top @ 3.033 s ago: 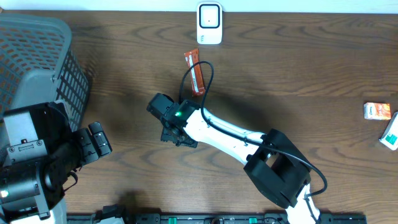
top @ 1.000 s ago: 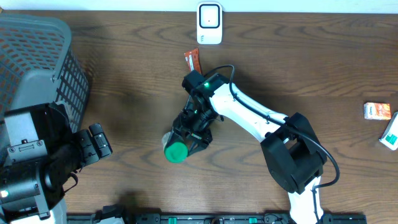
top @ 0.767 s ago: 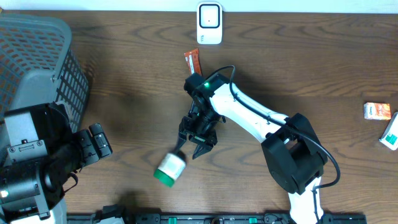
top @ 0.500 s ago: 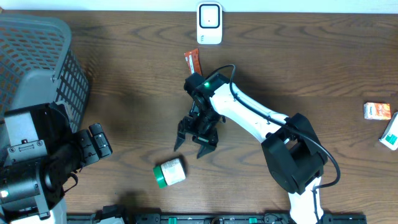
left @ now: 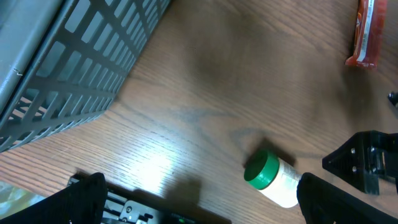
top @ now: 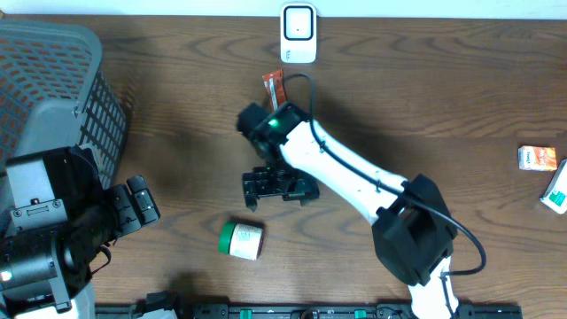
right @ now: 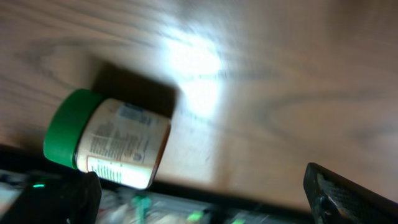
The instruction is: Scan the item barcode
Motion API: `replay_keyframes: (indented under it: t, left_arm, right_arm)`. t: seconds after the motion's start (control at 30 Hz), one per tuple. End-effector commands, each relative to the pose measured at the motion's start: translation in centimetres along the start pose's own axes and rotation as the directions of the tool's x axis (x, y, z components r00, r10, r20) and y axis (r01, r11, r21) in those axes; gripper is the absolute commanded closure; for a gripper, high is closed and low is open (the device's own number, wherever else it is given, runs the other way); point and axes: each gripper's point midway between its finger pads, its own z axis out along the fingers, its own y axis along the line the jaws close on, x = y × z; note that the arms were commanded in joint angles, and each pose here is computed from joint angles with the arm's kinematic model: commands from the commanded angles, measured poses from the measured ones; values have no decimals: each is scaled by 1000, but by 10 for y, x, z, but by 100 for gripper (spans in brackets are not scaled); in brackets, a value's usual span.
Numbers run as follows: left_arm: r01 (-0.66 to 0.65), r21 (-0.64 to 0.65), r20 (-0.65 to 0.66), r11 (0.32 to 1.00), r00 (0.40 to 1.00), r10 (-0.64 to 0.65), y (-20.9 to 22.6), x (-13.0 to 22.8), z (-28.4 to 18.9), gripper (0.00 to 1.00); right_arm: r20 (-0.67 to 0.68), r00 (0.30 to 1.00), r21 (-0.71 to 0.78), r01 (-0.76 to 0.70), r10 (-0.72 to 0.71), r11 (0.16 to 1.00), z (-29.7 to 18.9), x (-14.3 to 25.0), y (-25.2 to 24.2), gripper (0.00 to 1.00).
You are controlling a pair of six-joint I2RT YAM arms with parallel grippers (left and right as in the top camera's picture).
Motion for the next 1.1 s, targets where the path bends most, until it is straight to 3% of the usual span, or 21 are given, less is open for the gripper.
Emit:
replay_keyframes:
  t: [0.0, 0.13, 0.27, 0.43, 0.57, 0.73, 1.07]
  left_arm:
    - [-8, -14, -10, 1000, 1000, 8, 3, 2, 2, 2]
    - [-8, -14, -10, 1000, 1000, 8, 3, 2, 2, 2]
    - [-7, -14, -9, 1000, 1000, 7, 3, 2, 2, 2]
    - [-7, -14, -10, 1000, 1000, 7, 3, 2, 2, 2]
    - [-7, -14, -10, 1000, 1000, 7, 3, 2, 2, 2]
    - [-8, -14, -10, 1000, 1000, 7, 3, 2, 2, 2]
    - [-31, -119, 37, 992, 999, 36, 21, -9, 1, 2]
  right_arm:
    - [115, 955, 161, 255, -275, 953, -21, -16, -15, 1]
    - [103, 890, 200, 418, -444, 886, -18, -24, -16, 1]
    - [171, 772, 211, 578, -612, 788, -19, -44, 3, 1]
    - [246, 625, 63, 752, -741, 656, -18, -37, 45, 1]
    - [253, 563, -18, 816, -787, 578, -11, -21, 62, 1]
    - [221, 476, -12, 874, -851, 485, 11, 0, 76, 1]
    - [194, 380, -4, 922, -905, 386, 41, 26, 93, 1]
